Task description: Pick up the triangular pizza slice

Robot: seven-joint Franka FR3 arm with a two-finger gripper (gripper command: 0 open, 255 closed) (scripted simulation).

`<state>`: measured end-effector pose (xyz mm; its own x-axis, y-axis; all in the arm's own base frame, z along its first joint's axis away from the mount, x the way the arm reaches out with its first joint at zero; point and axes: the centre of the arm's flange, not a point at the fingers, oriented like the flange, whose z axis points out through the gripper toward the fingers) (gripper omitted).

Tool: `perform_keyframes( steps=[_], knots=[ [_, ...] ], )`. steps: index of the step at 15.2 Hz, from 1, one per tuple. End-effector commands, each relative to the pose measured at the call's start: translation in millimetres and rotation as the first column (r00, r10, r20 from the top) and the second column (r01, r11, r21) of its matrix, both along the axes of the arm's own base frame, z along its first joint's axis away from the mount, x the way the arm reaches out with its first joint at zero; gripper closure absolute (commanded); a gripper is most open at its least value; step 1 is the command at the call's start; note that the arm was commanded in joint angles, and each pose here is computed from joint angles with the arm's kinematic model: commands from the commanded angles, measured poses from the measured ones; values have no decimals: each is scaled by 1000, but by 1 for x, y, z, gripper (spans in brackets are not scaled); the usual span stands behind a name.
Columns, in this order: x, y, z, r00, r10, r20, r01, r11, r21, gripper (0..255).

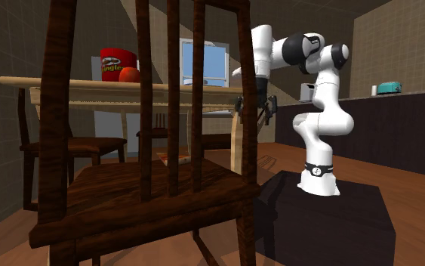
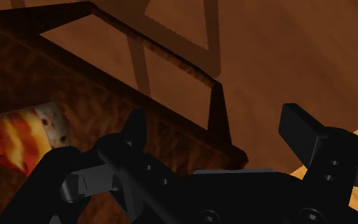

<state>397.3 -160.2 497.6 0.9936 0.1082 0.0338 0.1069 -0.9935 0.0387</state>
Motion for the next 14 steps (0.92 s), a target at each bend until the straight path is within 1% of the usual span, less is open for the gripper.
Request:
perform_keyframes(
  steps=[1,14],
  knots=[
    [12,-23,-8,1000,4,8,-4,1000,-11,0],
    [95,-149,-65,998,30,57,-26,997,-69,0]
  ],
)
